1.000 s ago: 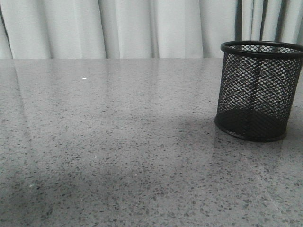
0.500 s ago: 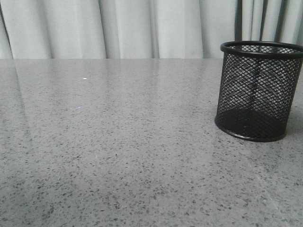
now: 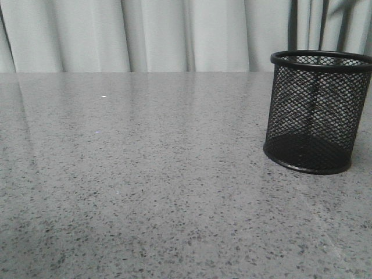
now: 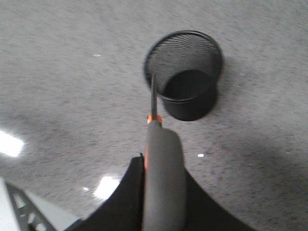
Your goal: Put scissors into bucket
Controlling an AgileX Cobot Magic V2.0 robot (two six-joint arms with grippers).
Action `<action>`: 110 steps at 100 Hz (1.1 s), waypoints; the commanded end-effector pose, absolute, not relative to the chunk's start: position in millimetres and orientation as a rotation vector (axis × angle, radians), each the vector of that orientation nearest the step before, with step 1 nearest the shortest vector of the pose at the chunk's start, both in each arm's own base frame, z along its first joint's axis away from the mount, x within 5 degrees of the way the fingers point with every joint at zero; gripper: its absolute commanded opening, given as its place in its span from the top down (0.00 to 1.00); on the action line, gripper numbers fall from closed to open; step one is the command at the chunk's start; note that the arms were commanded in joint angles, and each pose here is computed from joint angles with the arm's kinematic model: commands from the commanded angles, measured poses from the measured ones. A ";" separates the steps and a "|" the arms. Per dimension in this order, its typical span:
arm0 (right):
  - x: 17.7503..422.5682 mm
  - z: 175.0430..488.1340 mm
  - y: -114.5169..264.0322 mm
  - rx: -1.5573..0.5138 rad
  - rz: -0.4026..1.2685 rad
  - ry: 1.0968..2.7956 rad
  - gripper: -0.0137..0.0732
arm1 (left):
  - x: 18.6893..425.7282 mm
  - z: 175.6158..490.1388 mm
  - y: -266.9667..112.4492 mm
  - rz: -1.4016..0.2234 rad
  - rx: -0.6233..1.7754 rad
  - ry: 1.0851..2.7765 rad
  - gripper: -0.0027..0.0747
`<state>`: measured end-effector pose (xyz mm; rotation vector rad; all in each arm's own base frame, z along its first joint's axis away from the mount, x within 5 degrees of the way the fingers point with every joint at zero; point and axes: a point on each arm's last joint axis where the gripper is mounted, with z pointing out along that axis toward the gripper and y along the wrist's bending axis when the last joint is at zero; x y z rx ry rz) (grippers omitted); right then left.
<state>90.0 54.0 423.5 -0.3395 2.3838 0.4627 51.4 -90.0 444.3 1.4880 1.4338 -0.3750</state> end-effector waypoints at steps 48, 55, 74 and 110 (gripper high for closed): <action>208.2 401.8 98.2 -0.375 0.291 2.655 0.85 | 46.1 459.6 -95.2 -0.524 1.381 1.367 0.99; 216.6 399.7 101.9 -0.376 0.287 2.667 0.72 | 45.6 459.7 -95.5 -0.533 1.380 1.367 0.99; 222.8 409.0 101.5 -0.372 0.255 2.627 0.29 | 45.1 460.0 -95.8 -0.547 1.375 1.370 0.99; 168.5 496.7 76.4 -0.371 0.309 2.249 0.85 | 61.4 442.8 -76.2 -0.773 0.575 1.227 0.99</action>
